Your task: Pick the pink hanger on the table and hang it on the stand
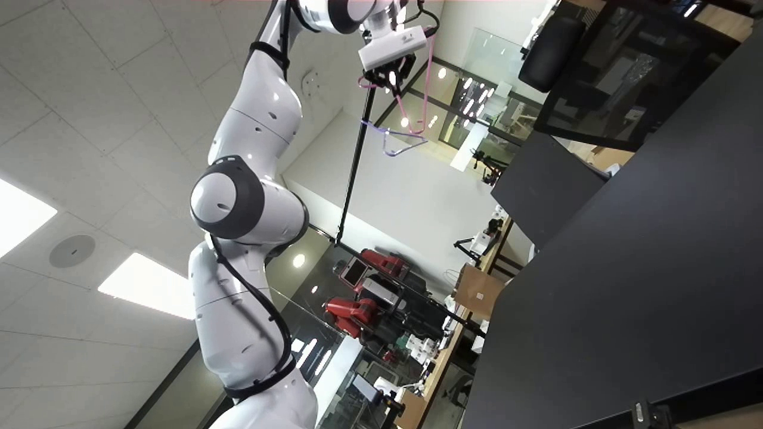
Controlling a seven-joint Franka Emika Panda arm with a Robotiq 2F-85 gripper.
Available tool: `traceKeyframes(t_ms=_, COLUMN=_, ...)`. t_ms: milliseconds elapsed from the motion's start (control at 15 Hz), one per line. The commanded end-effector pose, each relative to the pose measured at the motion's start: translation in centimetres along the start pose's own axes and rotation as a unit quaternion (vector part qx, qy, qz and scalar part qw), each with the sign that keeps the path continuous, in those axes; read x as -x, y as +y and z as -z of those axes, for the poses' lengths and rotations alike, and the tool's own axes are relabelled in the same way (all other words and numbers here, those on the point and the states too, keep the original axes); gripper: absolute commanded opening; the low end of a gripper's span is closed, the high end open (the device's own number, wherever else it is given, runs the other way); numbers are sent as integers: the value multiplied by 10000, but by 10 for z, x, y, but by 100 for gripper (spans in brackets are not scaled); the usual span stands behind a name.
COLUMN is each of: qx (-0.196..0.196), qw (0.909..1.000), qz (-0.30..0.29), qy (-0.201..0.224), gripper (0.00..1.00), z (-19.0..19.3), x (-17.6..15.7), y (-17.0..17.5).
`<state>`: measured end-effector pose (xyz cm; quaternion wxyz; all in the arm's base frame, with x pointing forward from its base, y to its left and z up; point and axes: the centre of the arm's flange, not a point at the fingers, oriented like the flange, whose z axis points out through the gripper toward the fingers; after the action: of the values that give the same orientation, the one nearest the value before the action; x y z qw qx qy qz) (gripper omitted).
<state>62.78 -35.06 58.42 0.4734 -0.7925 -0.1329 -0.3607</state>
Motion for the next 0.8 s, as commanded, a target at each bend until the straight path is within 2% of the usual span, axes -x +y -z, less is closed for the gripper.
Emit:
traceKeyframes(t_ms=0, qx=-149, qw=9990, qz=-418, qy=108, gripper=2, z=16, x=-45, y=17)
traceKeyframes(t_ms=267, qx=-253, qw=9969, qz=-711, qy=217, gripper=2, z=17, x=-48, y=21)
traceKeyframes(t_ms=733, qx=-310, qw=9945, qz=-894, qy=442, gripper=2, z=16, x=-52, y=22)
